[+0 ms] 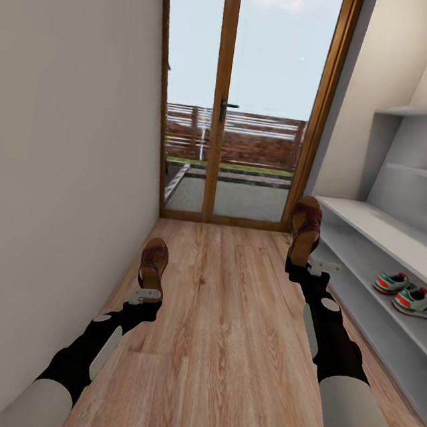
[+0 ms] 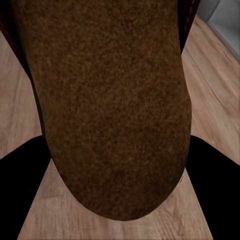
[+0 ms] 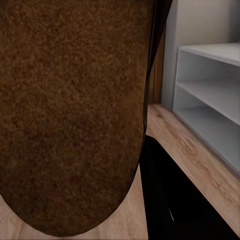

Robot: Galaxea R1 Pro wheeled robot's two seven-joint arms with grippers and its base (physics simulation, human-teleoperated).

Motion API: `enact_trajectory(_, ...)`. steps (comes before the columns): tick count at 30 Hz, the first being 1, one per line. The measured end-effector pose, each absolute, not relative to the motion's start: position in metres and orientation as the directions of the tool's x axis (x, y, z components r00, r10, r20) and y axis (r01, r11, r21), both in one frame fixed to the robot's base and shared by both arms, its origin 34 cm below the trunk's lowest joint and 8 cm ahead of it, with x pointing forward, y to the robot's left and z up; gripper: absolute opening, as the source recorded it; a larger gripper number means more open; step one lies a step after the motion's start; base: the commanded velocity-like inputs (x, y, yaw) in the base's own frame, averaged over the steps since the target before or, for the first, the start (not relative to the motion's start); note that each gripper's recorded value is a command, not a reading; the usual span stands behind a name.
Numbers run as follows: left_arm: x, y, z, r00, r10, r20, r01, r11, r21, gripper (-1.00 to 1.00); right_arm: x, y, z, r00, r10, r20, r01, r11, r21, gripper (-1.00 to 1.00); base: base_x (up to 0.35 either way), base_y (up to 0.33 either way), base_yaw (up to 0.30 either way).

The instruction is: Pick up the two gym shoes and the two sandals from the corridor floor and place them onto the hallstand (shoe rack) in the corridor, making sure they are on the rack and not on the floor. Arrange them so the two gym shoes are next to each other and the two sandals are next to each other.

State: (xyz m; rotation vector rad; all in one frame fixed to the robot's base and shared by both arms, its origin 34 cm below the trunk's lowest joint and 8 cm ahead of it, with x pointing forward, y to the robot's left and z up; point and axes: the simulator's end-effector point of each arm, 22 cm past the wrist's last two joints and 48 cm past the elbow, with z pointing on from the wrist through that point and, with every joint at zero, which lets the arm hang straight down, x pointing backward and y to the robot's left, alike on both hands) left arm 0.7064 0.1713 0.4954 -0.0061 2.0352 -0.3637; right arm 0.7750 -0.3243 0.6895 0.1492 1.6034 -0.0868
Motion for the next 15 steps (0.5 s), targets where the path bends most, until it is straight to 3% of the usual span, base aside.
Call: enact_trajectory(15, 0.7067, 0.171, 0.4959, -0.476, -0.159, -0.865, 0.151, 0.954, -0.259, -1.0, 0.7749, -0.3247, 0.6896, -0.033, 0.043, -0.999, 0.15, 0.988, 0.037, -1.0, 0.347, 0.0, 0.0)
